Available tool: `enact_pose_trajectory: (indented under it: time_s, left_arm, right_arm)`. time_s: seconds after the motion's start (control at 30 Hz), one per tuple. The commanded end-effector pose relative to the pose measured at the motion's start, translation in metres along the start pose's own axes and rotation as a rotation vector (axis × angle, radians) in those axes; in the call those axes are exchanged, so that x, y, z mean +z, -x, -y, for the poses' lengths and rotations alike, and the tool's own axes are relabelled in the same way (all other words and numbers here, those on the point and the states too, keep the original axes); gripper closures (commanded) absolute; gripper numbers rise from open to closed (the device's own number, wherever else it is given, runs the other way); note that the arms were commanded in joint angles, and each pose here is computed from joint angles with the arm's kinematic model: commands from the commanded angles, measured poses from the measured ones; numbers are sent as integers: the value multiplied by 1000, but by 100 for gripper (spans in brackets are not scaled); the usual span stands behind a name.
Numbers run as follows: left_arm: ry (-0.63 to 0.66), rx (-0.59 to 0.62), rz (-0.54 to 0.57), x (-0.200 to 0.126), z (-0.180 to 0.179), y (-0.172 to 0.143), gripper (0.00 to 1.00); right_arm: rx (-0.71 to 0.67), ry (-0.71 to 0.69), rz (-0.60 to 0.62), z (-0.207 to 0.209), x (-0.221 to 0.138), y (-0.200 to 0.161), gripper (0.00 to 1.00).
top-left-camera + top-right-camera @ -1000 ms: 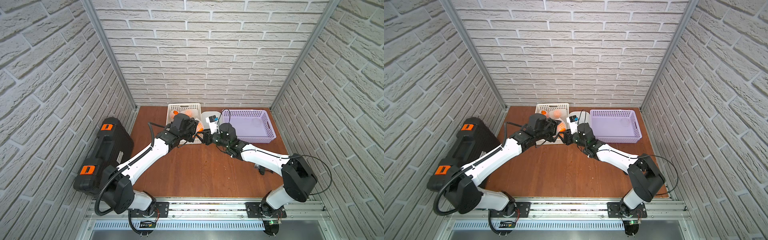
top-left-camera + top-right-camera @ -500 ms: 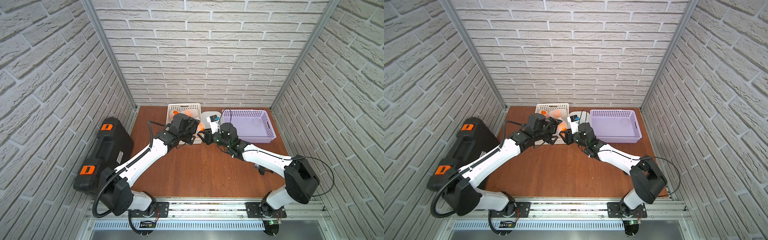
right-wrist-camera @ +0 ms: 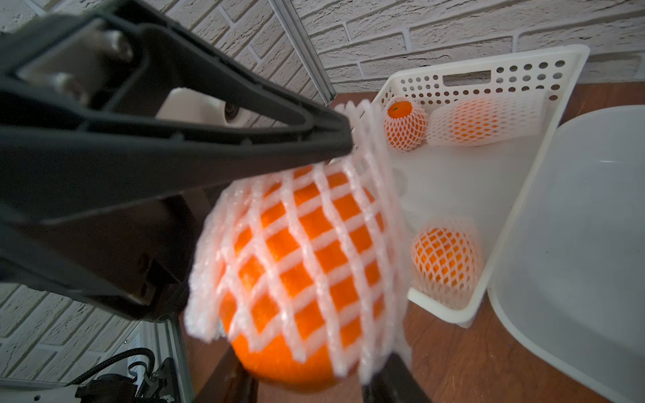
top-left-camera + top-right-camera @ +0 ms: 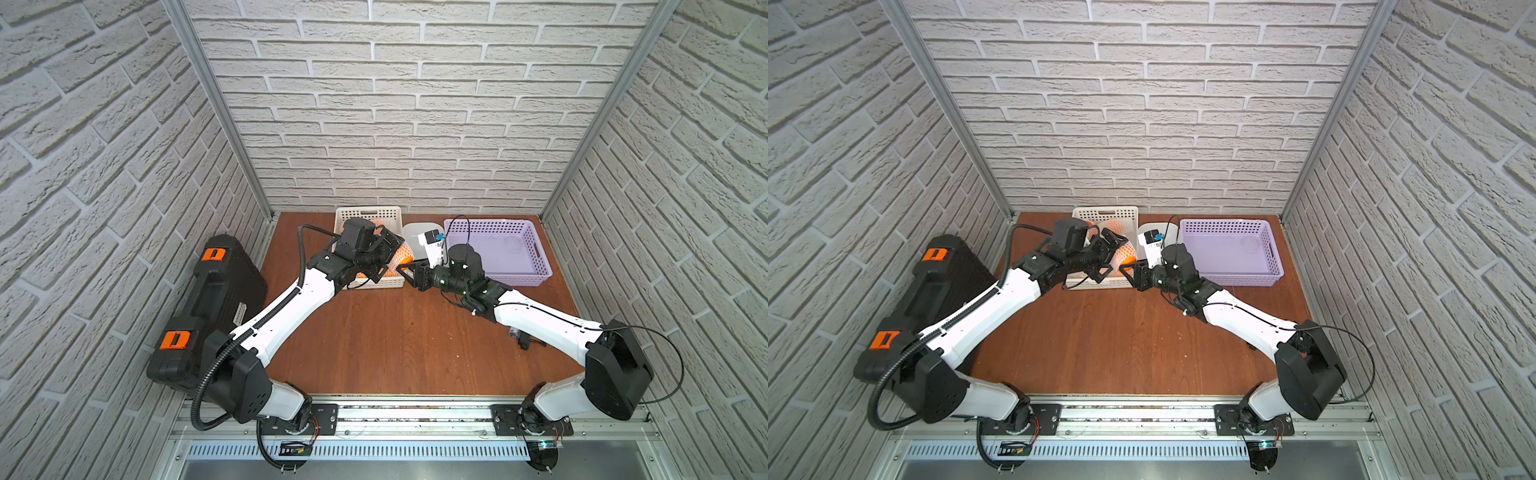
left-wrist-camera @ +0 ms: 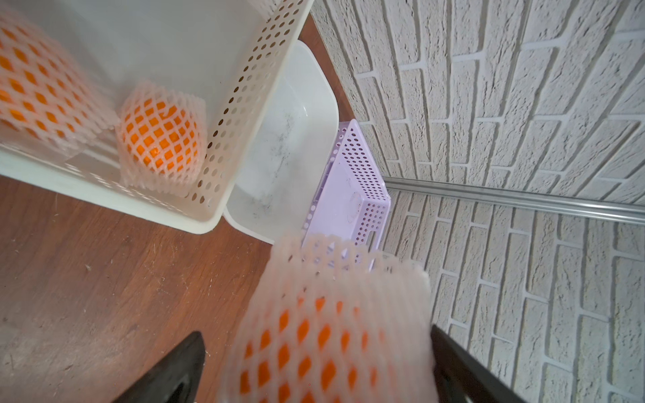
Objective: Remove foam nets from oranges
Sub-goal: Remove the foam net from the orange.
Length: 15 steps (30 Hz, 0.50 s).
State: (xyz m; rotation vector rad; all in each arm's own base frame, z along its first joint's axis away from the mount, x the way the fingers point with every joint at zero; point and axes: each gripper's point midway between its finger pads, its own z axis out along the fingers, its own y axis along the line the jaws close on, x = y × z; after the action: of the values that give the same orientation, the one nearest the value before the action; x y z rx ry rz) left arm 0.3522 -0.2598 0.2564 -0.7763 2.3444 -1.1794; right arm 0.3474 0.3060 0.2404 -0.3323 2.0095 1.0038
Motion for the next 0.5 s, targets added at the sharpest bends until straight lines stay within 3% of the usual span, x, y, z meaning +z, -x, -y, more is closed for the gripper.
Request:
enact_pose_trajectory:
  time_s: [0.0,0.23,0.47]
  left_arm:
    - [-24,75,-52,6,7,-5,3]
    - [-20,53,-33,6,2,-3,40]
    - [-3,43,-6,-3,-4,-2,46]
  right_arm:
    - [5,31,20,-12,-14,11,80]
    - [28,17,-18,-9,-18,2,82]
    - [39,5,-43,-7,-25,-7,82]
